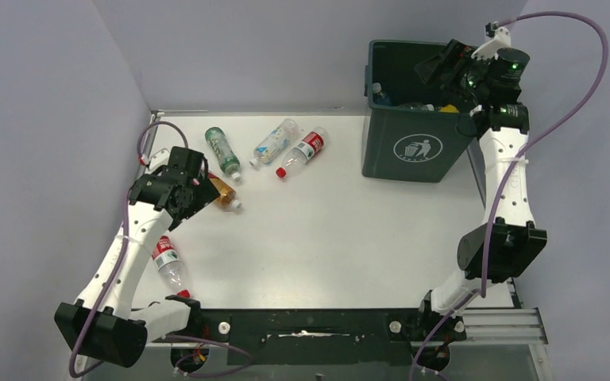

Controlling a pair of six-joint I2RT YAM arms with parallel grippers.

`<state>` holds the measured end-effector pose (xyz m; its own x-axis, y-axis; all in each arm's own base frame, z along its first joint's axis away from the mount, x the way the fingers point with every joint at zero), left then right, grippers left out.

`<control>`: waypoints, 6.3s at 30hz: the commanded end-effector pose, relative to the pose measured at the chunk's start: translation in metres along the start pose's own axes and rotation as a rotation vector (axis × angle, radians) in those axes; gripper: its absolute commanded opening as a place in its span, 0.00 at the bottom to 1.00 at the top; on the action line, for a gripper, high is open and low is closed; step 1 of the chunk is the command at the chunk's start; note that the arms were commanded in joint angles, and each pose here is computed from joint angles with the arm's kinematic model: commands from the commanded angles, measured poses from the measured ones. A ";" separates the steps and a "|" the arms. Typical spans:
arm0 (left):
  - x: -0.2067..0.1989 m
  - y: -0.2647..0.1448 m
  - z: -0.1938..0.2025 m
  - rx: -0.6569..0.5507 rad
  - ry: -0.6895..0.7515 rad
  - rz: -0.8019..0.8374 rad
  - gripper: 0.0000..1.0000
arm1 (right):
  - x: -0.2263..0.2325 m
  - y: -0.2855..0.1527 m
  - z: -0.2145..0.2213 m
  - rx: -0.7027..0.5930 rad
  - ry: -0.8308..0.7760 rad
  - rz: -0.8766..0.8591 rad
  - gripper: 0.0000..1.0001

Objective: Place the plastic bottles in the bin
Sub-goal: Place the plastic bottle in the trash bin, then pick up the plastic bottle at the center of the board, then place the plastic bottle in the trash bin.

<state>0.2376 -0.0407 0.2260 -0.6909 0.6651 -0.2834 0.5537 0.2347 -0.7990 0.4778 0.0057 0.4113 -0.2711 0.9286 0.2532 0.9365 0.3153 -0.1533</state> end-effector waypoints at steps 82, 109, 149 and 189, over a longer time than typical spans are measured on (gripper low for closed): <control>-0.110 -0.020 0.025 0.430 -0.001 0.722 0.44 | 0.179 -0.127 0.127 0.096 0.041 -0.360 0.98; -0.180 -0.128 0.148 0.650 0.385 1.175 0.44 | 0.248 -0.110 0.145 0.146 0.090 -0.534 0.98; -0.192 -0.135 0.179 0.584 0.476 1.196 0.57 | 0.251 -0.113 0.171 0.187 0.116 -0.547 0.56; -0.108 -0.046 0.068 0.248 0.289 0.741 0.85 | 0.137 -0.098 -0.045 -0.173 -0.160 -0.134 0.56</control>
<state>0.2471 -0.1915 0.2689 0.0527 0.7028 -0.7095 0.6274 -0.5760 -0.5239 0.3500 0.1176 0.4727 -0.4719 0.8669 0.1606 0.8756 0.4821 -0.0295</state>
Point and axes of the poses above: each gripper's point midway between its finger pads, its own y axis out along the fingers, its own x axis along the line the jaws close on, z = x × y, the point moved 3 cm from there along -y, back along the fingers, and after that the axes turned 12 degrees about -y, right-handed, at the moved point
